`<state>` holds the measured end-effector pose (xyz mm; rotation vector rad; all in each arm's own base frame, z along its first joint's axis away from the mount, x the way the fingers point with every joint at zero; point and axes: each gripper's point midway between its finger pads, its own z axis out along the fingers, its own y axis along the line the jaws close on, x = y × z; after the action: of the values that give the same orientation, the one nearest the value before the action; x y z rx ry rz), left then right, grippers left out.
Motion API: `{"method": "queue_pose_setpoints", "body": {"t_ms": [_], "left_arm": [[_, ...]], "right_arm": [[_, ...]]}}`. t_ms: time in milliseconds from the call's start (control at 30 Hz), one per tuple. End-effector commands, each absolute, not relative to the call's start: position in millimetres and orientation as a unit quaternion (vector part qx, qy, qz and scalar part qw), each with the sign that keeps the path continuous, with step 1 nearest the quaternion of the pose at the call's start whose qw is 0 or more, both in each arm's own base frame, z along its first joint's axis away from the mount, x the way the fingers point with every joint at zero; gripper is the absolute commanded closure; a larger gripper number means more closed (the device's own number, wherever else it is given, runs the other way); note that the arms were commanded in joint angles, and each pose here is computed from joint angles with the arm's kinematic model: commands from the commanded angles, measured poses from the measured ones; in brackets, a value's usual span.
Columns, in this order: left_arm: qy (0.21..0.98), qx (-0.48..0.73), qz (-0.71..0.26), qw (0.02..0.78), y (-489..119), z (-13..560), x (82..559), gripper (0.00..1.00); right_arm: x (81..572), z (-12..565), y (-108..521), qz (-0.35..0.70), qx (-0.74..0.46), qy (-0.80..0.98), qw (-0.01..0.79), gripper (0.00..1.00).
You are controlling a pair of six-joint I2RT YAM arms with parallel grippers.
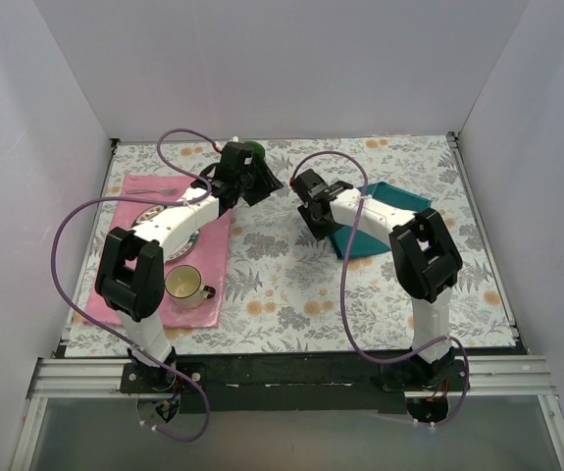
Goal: Fold the napkin, place the utensils inside, and roll it up
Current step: Fold the napkin
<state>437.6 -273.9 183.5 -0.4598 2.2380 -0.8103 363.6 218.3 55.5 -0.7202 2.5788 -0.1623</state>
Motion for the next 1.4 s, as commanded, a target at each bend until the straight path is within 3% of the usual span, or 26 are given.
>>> {"method": "queue_pose_setpoints", "body": {"t_ms": [0, 300, 833, 1367], "left_arm": [[0.862, -0.205, -0.294, 0.357, -255, 185, 434, 0.53], [0.868, -0.195, -0.308, 0.338, -261, 179, 433, 0.55], [0.877, -0.195, -0.304, 0.319, -263, 161, 430, 0.57], [0.878, -0.196, -0.306, 0.312, -265, 155, 429, 0.57]], "right_arm": [[369, 63, 215, -0.123, -0.261, 0.927, 0.239, 0.55], [364, 63, 213, -0.133, -0.263, 0.924, 0.244, 0.57], [369, 51, 208, -0.126, -0.259, 0.926, 0.243, 0.45], [367, 28, 204, -0.095, -0.242, 0.939, 0.226, 0.43]]}}
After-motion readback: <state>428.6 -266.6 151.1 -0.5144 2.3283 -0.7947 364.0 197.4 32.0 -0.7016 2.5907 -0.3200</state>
